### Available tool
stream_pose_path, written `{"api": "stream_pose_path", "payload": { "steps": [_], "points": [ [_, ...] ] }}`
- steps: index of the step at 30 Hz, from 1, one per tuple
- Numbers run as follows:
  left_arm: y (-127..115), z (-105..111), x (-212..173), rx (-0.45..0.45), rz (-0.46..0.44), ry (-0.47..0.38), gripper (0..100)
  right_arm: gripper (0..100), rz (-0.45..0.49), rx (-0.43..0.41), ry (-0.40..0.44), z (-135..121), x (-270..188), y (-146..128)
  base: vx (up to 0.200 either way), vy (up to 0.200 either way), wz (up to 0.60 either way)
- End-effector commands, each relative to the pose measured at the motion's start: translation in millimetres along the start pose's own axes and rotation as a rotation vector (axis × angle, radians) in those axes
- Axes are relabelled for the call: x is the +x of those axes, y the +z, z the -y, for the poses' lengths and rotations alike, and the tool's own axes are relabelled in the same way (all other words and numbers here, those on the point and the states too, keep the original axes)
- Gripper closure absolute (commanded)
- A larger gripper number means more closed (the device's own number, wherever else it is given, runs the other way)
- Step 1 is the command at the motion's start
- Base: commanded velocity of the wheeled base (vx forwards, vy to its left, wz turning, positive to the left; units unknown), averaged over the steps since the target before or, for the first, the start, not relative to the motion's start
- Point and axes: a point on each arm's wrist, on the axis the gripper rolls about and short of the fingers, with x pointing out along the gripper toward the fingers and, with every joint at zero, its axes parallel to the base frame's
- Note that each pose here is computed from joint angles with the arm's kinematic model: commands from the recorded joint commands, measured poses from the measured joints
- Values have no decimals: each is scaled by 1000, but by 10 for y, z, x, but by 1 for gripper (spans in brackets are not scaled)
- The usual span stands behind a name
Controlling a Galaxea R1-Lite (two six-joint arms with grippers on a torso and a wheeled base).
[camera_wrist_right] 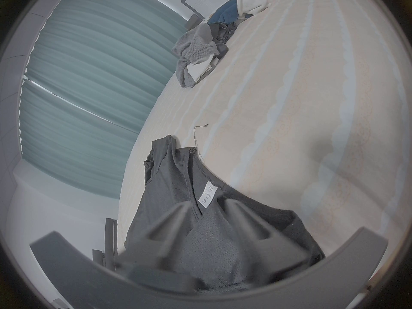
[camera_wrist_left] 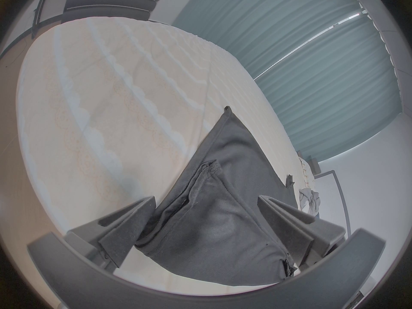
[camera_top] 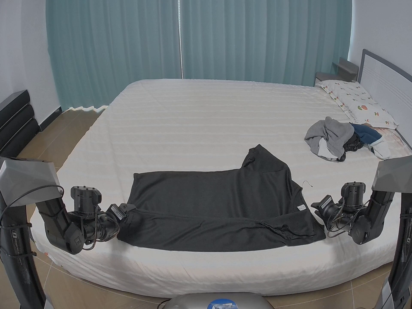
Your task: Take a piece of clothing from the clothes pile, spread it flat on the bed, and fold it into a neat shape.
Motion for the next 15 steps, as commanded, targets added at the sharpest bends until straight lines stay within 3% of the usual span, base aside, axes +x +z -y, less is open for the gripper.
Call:
{"api": "stream_pose_path", "payload": {
  "steps": [1, 12, 15],
  "points": [
    [43, 12, -13, -5, 15, -7, 0, 0, 0, 5, 0, 0, -8, 2, 0, 0, 0],
    [135, 57, -49, -10, 48, -29, 0, 0, 29, 69, 0, 11, -94, 109, 0, 0, 0],
    [138, 75, -41, -60, 47, -37, 0, 0, 37, 96, 6, -3, -106, 135, 0, 0, 0]
  ]
}}
